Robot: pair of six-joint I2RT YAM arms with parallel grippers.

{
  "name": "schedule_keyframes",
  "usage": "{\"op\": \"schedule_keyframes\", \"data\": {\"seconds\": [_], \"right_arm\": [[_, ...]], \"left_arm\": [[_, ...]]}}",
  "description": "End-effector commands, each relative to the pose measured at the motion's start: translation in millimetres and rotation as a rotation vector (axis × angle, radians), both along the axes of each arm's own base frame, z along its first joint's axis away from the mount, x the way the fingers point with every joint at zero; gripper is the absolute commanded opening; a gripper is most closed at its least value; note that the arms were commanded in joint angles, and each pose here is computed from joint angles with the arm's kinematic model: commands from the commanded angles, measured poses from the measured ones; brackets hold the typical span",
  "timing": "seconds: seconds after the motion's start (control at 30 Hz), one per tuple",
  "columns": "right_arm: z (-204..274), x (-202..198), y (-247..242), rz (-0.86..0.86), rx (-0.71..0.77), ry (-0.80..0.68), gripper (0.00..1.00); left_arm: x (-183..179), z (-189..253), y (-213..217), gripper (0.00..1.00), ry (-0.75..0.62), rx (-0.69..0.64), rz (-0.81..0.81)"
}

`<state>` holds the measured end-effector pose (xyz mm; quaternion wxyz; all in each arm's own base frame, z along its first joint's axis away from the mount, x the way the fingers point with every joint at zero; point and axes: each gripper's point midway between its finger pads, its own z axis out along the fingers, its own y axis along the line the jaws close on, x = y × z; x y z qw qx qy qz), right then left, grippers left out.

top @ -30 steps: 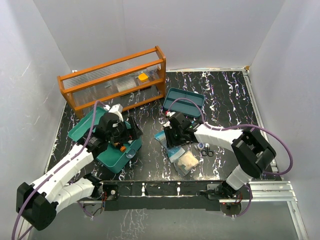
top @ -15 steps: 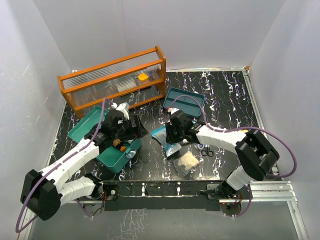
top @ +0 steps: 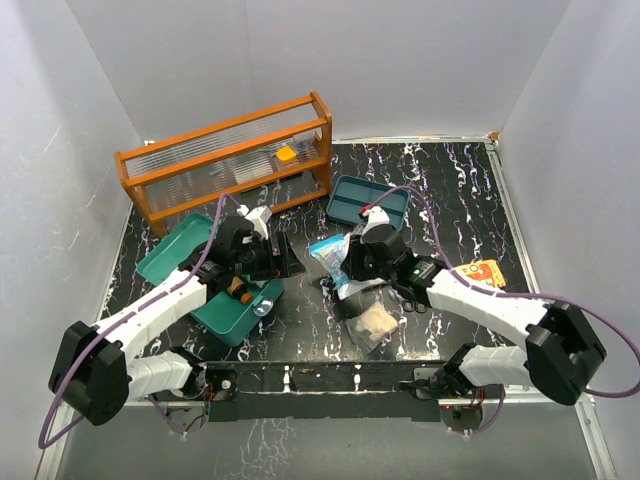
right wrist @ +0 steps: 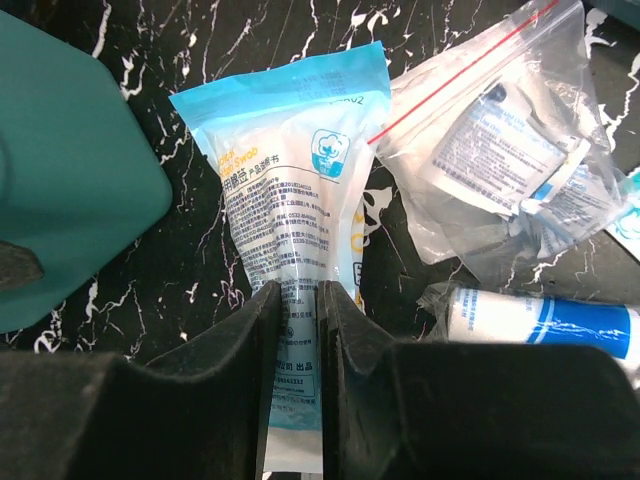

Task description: Organize the medicine kit

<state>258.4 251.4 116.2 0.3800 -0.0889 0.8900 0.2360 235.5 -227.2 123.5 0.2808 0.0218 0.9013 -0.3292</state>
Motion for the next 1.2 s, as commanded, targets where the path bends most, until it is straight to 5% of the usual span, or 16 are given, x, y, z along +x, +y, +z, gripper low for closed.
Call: {"op": "schedule_keyframes", "data": {"seconds": [0.0,0.27,0.8,1.03,1.17], "right_arm": [[36,7,-1,-0.039,0.086,-0.111,0.19],[79,8,-3,-0.036,0.114,-0.171,0.19],[169,3,45,0.176,0.289,-0.239,0.19],[179,-9,93,0.343,0.359,-0.187,0.19],[169,-24,120,0.425,0.31,-0.115,0.18]], "left_arm": [[3,28,-23,0.76,-0.05,-0.117,-0.097],[9,38,-35,0.76,-0.059,-0.174,-0.112],[13,87,38,0.81,-0.187,0.143,0.08],[8,175,170,0.8,-0.412,0.429,0.619],[-12,220,208,0.81,-0.534,0.383,0.79]]}}
